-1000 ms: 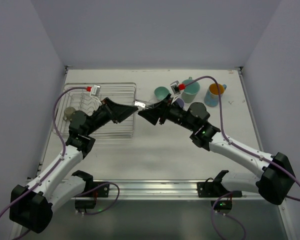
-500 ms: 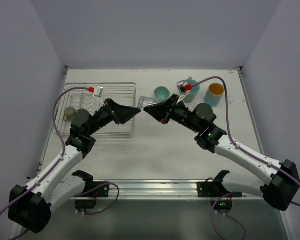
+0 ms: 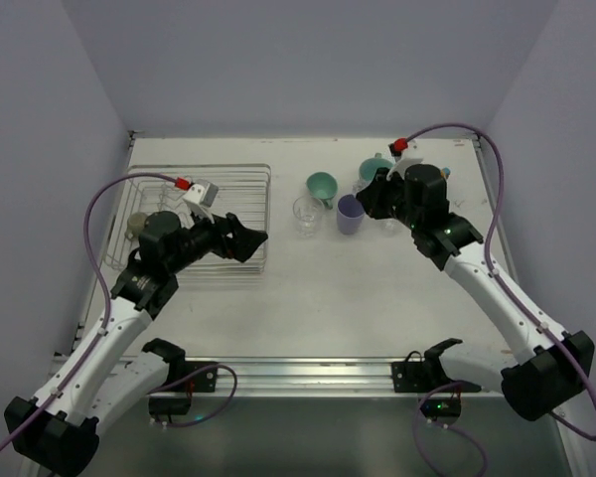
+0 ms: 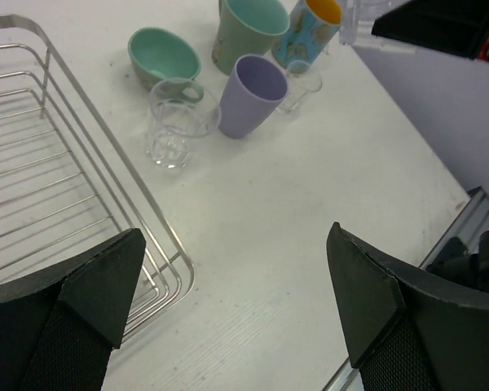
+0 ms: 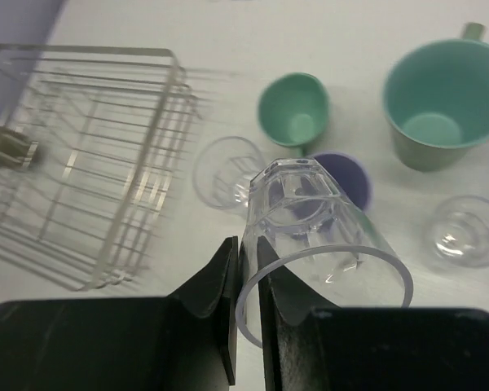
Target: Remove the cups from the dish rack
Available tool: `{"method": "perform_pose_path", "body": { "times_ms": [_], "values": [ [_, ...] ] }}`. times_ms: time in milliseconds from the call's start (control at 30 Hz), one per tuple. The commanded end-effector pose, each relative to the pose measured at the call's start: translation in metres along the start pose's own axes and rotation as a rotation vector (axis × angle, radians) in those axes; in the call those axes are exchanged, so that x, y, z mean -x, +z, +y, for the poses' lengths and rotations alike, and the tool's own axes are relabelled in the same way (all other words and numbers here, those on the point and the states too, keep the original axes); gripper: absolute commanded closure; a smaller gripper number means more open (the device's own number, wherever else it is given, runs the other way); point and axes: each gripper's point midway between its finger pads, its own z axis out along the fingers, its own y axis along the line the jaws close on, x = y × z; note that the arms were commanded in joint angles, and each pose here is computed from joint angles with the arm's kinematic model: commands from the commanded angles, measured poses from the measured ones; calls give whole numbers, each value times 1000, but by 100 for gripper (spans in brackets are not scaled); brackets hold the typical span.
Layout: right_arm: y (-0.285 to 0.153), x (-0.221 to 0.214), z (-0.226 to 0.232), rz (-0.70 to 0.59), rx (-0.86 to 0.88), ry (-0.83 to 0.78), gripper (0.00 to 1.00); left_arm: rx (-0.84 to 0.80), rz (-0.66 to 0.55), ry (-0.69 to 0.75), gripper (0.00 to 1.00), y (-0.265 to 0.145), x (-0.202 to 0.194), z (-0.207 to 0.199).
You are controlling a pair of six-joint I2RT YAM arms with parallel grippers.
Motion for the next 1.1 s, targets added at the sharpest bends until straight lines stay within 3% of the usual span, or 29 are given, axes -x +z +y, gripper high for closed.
{"method": "perform_pose_path", "body": {
  "times_ms": [0, 200, 400, 1067],
  "values": [
    [2, -12, -54, 134, -238, -94, 100, 34, 42, 152, 0, -7, -12, 13],
    [18, -17, -112, 244, -394, -76, 100, -29, 48, 242, 0, -14, -5, 0],
    [30, -18, -144, 358, -496, -97, 100, -43, 31, 230, 0, -15, -9, -2],
    [66, -43, -173, 516, -512, -98, 100, -62, -43, 255, 0, -32, 3, -14]
  ]
}}
